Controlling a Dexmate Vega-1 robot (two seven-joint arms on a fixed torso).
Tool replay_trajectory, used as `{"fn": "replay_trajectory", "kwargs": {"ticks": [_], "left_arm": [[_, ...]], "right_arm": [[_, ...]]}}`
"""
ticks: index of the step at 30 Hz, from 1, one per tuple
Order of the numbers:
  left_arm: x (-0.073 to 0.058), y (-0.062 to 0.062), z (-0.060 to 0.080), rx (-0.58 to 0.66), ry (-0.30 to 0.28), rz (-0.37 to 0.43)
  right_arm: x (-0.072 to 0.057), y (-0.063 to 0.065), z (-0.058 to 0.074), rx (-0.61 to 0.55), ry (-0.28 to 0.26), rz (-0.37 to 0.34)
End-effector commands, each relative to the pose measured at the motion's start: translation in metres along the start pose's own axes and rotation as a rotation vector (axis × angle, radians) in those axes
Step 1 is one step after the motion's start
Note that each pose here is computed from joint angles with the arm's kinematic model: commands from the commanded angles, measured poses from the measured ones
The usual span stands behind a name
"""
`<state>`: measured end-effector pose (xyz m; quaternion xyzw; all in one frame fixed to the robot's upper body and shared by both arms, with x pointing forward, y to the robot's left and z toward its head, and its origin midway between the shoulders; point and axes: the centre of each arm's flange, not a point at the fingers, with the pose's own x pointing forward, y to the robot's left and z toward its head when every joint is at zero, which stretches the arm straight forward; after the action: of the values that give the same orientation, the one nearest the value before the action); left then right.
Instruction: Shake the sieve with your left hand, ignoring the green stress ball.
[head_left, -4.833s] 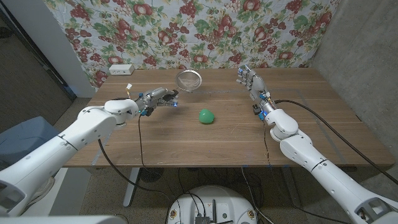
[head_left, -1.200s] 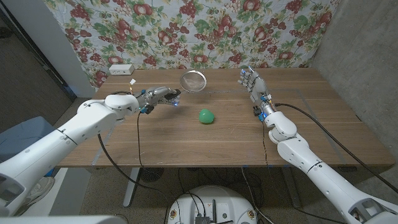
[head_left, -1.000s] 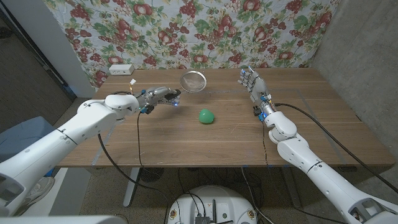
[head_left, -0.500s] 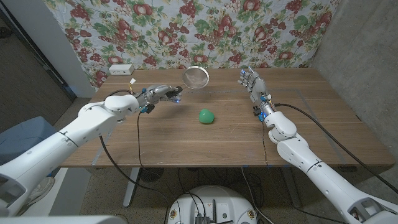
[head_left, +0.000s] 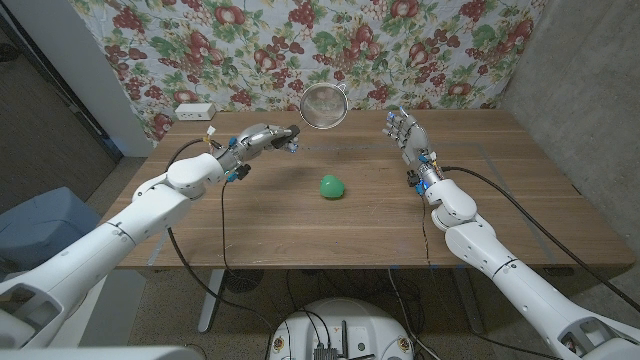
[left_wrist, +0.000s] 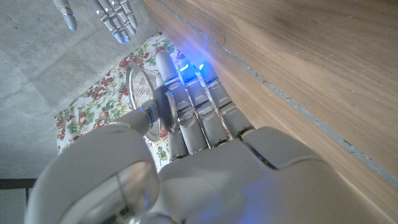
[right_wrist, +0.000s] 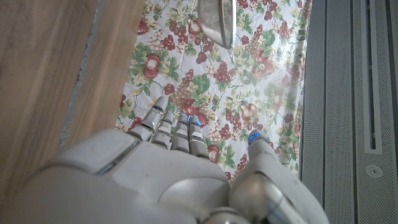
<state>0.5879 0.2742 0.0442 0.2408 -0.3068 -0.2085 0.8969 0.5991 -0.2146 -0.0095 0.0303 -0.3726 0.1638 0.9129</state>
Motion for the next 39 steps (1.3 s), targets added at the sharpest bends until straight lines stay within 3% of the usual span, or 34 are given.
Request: {"fn": "replay_trajectory", "kwargs": {"ticks": [1,15,27,39], "left_arm": [[0.0001,-0.0020,0.0056,0.020,-0.111,-0.029],[0.0009,-0.0040,0.0098,0.023,-0.119,-0.036],[-0.0006,-0.0049,0.0092,0.024,-0.086,-0.013],[-0.0062,-0.0064,0.0074,0.023,0.029,0.055]], "right_arm": [[0.0002,-0.0015,0.0002,0.002,-0.003,-0.004],[-0.0016,-0.0034,-0.0009,0.011,-0.002,-0.012],[-0.0026,-0.0044,-0.0007,0.007,-0.004,-0.006],[-0.0034,-0.0048,-0.0001,0.008,-0.005,-0.003]]}}
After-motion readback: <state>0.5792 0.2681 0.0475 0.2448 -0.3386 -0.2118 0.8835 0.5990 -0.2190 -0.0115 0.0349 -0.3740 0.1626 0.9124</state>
